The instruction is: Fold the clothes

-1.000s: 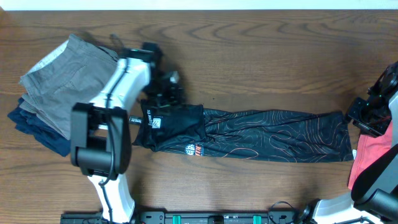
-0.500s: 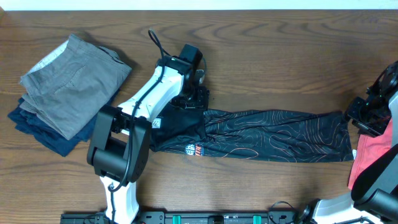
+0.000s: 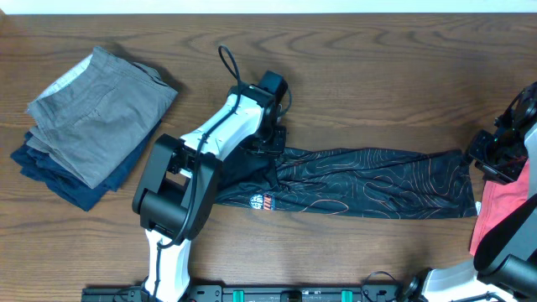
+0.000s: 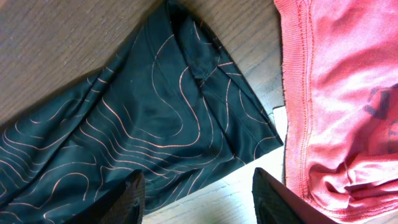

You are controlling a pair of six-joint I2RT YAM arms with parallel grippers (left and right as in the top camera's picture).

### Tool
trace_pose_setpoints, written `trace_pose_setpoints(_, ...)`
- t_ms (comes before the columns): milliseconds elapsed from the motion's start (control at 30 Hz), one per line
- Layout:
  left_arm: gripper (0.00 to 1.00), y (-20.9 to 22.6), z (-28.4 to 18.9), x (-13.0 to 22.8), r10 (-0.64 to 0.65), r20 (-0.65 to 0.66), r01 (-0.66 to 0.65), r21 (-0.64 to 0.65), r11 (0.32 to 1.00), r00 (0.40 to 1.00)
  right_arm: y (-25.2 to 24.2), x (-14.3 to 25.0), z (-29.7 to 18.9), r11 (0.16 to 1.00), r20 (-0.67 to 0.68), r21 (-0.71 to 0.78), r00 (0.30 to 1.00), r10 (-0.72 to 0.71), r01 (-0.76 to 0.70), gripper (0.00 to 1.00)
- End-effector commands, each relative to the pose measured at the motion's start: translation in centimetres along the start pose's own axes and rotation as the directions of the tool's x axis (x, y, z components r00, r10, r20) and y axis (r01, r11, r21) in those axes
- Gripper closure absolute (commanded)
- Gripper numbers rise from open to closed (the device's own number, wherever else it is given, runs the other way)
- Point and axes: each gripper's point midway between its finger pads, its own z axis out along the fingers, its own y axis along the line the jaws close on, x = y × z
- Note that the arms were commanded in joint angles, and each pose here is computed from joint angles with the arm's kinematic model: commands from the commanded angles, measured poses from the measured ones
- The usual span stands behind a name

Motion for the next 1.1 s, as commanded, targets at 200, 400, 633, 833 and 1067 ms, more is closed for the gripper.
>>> trace_pose_setpoints(200,0.94,1.2,0.6,0.8,0.0,-0.018,-0.001,-0.074,0.997,1.0,-0.2,0.1,-0.1,1.0,0.006,-0.005,1.0,-0.002,0.002,0.46)
trace_pose_setpoints(400,0.94,-2.1,-3.1,2.9,0.007,-0.062,0.0,0.11,0.994,0.998,-0.2,0.0,-0.1,1.0,0.007,-0.005,1.0,-0.002,0.002,0.46)
trace_pose_setpoints(633,0.94,-5.9,-6.3,5.2,0.121,-0.028,-0.114,0.178,0.977,0.992,-0.2,0.0,-0.1,1.0,0.007,-0.005,1.0,-0.002,0.002,0.47)
trace_pose_setpoints(833,0.94,-8.7,-5.4,7.3,0.198,-0.053,-0.187,0.163,0.969,0.979,-0.2,0.0,-0.1,1.0,0.007,-0.005,1.0,-0.002,0.002,0.47)
trace_pose_setpoints(1067,0.94,-9.0,-4.6,7.3,0.227,-0.029,-0.223,0.095,0.97,0.973,-0.2,0.2,-0.1,1.0,-0.001,-0.004,1.0,-0.002,0.002,0.47)
